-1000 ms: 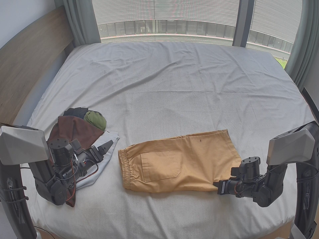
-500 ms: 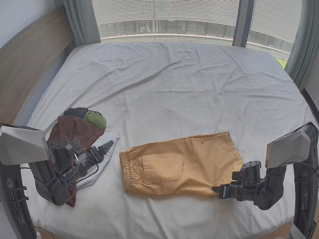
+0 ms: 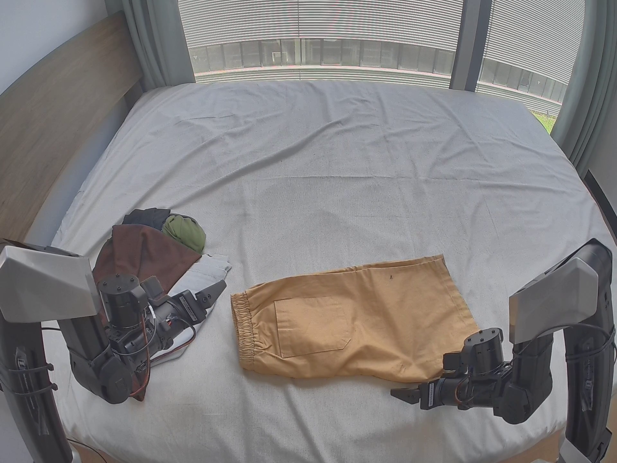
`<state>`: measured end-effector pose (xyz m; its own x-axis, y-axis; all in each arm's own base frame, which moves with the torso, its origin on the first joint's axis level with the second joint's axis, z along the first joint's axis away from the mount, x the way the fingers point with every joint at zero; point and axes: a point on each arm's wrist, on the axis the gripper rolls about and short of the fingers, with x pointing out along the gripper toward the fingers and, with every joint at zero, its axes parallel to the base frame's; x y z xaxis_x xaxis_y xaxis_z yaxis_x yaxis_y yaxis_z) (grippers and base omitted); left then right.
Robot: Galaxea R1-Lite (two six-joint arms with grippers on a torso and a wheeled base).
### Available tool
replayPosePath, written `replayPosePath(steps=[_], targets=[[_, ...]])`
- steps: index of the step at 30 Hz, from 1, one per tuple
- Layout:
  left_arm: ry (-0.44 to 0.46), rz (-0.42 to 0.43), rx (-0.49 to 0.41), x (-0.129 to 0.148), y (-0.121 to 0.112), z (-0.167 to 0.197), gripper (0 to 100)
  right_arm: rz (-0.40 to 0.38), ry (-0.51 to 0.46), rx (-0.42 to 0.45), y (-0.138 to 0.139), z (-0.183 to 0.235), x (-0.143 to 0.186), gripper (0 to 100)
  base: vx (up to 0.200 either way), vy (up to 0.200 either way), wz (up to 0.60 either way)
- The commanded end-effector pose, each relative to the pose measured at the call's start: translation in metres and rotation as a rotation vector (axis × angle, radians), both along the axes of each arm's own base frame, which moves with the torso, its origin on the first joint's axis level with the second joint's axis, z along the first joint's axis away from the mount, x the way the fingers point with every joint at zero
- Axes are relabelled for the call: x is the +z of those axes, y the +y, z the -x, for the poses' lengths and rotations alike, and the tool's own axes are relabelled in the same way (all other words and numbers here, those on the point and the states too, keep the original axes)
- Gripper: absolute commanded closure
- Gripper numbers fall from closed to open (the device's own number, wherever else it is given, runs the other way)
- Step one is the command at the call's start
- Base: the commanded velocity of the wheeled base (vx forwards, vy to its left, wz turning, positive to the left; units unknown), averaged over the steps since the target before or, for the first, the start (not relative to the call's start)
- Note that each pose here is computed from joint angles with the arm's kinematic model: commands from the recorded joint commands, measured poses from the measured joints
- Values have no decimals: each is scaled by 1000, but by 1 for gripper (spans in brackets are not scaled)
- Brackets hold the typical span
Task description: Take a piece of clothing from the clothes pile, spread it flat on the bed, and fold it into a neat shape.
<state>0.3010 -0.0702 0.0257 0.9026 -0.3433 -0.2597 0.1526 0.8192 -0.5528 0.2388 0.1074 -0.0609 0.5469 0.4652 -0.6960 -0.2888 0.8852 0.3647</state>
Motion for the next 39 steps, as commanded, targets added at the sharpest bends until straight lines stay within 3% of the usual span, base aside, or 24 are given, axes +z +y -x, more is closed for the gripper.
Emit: replayPosePath(steps=[1,8,17,29,37,39], targets=[[9,-2,-8,-2,-2,2,0,-25,-4,72,10,12,5,0,0,0,0],[11,-2,-10,-2,-3,2,0,-75,-36,145,25,22,13,0,0,0,0],[99,-22,-45,-22,-9,13,0,-244,-162,278,52,16,43,0,0,0,0],[146,-44,-74,-33,-14,20,0,-412,-367,227,67,-22,93,0,0,0,0],[173,-49,-90,-41,-19,22,0,-420,-422,158,49,-38,104,0,0,0,0],[132,-42,-97,-31,-21,20,0,-431,-462,144,46,-44,113,0,0,0,0]])
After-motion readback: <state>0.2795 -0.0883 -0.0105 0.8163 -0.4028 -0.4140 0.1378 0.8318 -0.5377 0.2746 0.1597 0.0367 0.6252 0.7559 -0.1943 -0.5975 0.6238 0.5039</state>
